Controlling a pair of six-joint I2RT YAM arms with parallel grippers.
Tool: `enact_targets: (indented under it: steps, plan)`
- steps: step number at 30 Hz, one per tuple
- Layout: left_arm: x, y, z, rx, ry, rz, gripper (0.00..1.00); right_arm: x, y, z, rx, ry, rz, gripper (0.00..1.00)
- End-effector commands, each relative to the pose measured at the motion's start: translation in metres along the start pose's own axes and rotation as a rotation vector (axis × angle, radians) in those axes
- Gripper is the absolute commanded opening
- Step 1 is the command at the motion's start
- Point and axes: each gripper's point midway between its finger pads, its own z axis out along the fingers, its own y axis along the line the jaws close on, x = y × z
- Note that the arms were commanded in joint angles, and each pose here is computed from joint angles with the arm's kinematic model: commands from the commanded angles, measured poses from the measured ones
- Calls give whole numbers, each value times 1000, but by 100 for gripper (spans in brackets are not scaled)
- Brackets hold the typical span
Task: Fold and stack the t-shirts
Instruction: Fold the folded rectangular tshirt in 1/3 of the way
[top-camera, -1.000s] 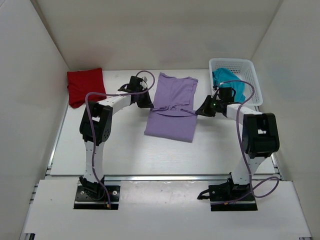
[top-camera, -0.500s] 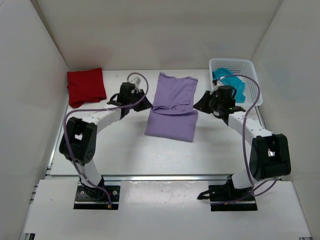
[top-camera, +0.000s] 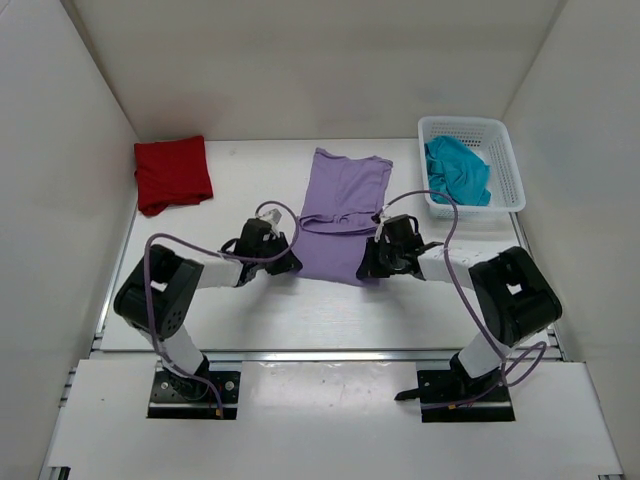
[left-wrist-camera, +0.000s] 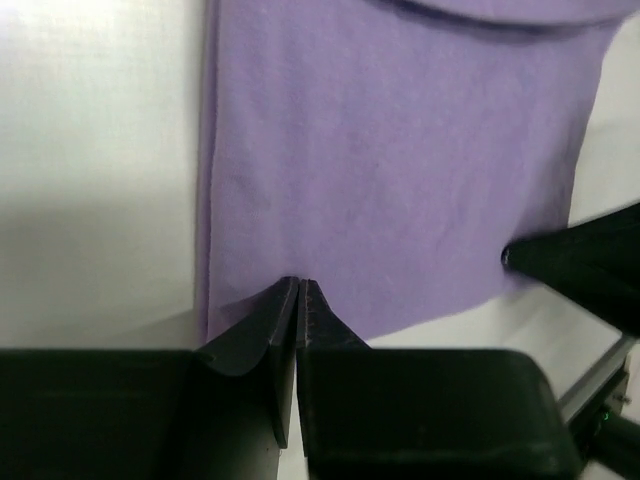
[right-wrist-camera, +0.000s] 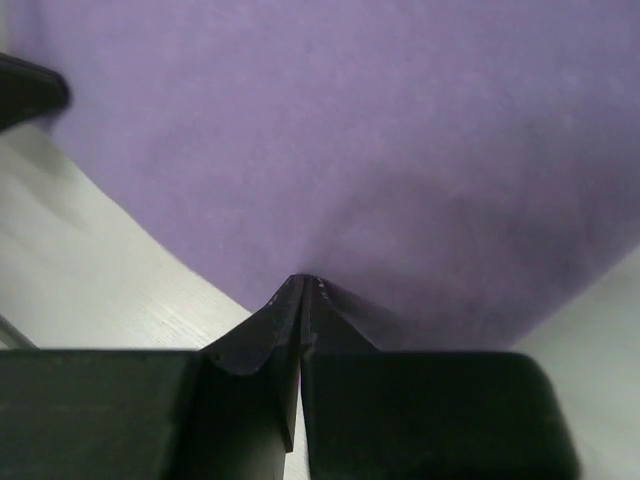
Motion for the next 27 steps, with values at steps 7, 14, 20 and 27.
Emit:
enact_targets:
  steps: [7,14,20,27]
  plan:
    - [105,36,-69,-28,77,-20,16,75,20,-23,-37,92,-97,0]
    - [60,16,-107,21,-85,36,23,31,69,-51,-126,-25,-178,19]
    - [32,-19,-121,105,-157,44,24,10,111,-18,-230,-17,-241,0]
    - [68,-18,-98,153,-90,11,23,-12,134,27,-305,-31,-248,0]
